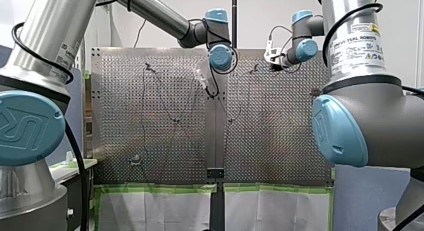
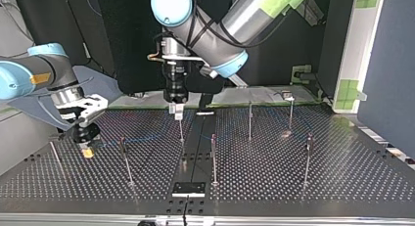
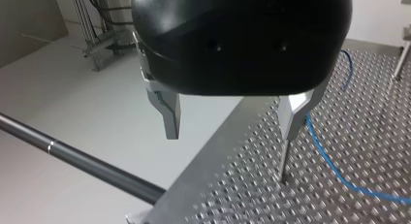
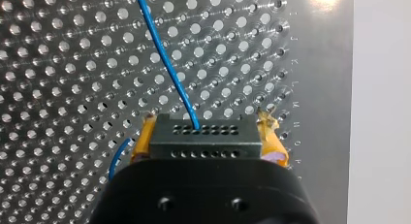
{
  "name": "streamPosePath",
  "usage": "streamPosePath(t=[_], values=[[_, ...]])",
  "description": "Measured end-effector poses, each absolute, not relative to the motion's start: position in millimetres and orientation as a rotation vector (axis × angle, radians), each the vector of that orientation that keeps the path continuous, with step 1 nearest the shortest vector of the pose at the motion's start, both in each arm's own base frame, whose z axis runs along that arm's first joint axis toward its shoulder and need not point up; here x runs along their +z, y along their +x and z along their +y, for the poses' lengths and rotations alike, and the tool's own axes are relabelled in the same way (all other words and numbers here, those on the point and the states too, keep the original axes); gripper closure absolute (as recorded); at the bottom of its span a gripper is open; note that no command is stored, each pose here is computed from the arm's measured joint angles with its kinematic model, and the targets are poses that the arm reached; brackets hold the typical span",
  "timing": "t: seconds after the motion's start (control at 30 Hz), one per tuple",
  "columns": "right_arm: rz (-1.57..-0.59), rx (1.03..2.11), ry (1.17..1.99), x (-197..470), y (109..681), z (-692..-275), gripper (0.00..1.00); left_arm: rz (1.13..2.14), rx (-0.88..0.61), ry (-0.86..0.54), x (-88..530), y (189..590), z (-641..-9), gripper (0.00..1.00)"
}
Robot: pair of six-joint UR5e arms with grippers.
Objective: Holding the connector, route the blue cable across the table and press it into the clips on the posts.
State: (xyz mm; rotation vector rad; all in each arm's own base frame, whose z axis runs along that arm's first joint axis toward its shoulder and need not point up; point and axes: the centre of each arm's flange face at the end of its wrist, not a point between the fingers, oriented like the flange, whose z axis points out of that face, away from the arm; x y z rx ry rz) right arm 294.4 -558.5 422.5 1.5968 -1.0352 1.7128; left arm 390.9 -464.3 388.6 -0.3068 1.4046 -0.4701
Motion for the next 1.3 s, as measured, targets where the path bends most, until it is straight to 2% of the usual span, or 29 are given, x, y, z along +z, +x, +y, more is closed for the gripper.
streamPosePath(t=[1.3], values=[[-1.044, 1.707, 1.601, 421.7, 293.2, -558.2, 1.0, 1.406, -0.443, -0.296, 257.8, 346.9, -422.0, 0.0]])
